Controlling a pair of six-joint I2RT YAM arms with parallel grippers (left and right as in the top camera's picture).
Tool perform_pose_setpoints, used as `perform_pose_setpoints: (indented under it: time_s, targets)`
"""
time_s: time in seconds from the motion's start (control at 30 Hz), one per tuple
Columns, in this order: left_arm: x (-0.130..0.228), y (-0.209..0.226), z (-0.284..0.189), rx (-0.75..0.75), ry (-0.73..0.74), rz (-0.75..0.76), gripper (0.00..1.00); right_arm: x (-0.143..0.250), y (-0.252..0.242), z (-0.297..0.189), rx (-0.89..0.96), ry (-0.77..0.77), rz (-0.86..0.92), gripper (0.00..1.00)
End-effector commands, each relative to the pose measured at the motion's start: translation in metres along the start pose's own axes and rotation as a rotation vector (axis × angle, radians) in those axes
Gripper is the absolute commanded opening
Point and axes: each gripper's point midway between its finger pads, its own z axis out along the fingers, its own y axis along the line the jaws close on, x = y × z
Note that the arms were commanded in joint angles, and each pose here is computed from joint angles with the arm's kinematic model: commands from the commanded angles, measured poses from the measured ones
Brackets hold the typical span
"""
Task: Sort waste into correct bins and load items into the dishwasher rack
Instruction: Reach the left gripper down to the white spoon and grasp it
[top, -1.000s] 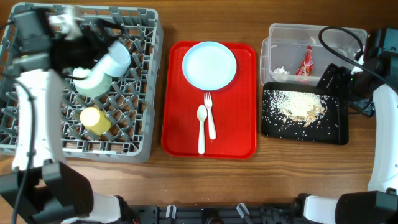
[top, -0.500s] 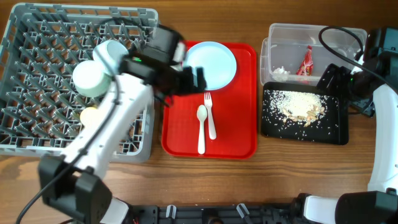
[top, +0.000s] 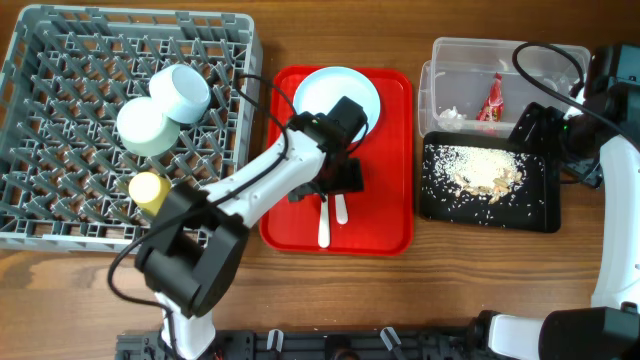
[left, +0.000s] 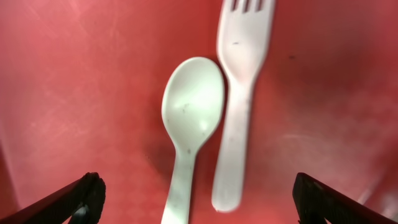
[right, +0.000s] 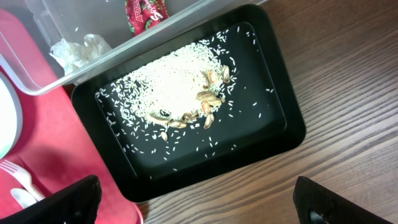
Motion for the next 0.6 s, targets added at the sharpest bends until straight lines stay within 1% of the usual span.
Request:
perform_pose_setpoints:
  time_s: [0.0, 0.07, 0.27, 0.37, 0.4, 0.57]
  targets:
    - [0.003, 0.011, 0.023, -0.073, 0.024, -0.054, 0.96, -0.002, 0.003, -0.010, -0.024, -0.029, -0.002, 1.00]
    - [0.003, 0.014, 0.028, -0.087, 0.031, -0.060, 0.96, -0.002, 0.003, -0.010, -0.024, -0.029, -0.002, 1.00]
    - [0.001, 0.017, 0.026, -0.095, 0.027, -0.068, 0.84, -0.002, 0.003, -0.010, -0.024, -0.029, -0.002, 1.00]
    - [-0.001, 0.024, 0.026, -0.114, 0.029, -0.079, 0.82, -0.002, 0.003, -0.010, -0.025, -0.029, -0.002, 1.00]
    - [-0.001, 0.026, 0.025, -0.117, 0.033, -0.083, 0.80, -0.002, 0.003, -0.010, -0.024, -0.029, -0.002, 1.00]
    - [-0.002, 0.035, 0.024, -0.148, 0.033, -0.092, 0.79, -0.002, 0.003, -0.010, -0.025, -0.029, -0.002, 1.00]
